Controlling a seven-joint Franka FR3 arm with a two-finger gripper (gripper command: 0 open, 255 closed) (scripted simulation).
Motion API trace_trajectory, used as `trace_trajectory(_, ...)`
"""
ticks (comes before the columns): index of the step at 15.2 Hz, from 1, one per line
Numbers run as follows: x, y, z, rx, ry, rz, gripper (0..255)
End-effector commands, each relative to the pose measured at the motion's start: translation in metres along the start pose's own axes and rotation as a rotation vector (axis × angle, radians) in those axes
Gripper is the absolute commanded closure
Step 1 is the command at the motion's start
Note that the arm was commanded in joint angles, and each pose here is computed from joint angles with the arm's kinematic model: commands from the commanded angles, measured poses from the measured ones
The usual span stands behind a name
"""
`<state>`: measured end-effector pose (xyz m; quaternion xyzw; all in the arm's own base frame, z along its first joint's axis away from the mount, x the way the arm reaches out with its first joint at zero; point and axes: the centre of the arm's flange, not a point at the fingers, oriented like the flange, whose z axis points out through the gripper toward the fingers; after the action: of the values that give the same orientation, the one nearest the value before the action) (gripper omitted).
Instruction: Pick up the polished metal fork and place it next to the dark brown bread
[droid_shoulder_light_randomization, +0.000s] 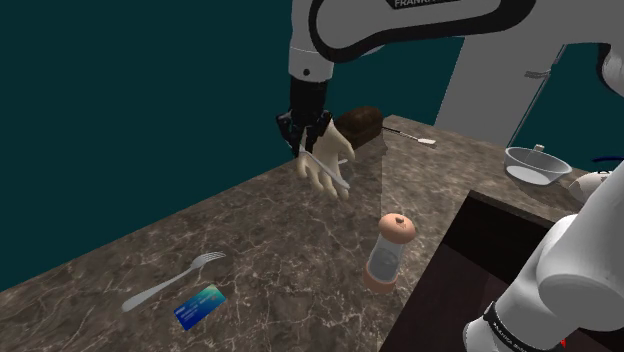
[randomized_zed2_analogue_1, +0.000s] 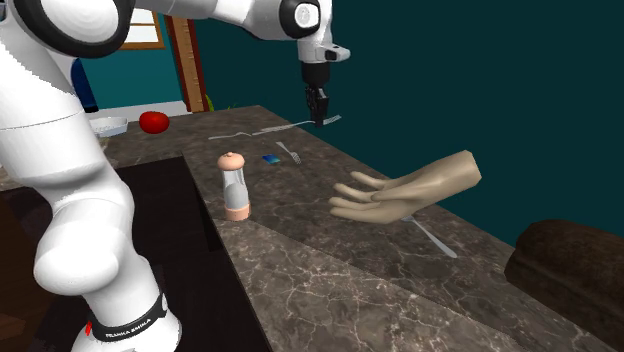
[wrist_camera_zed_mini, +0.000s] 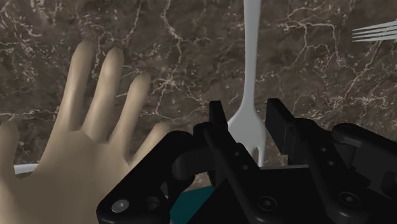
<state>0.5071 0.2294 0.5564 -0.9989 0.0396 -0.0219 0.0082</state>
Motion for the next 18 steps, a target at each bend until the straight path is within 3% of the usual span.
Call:
trace_trajectory(1,0.006,0.019,-0.003,0.000,0.000,0.000,255)
trace_trajectory(18,0.065,0.236,-0.005,0.000,0.000,0.000,255)
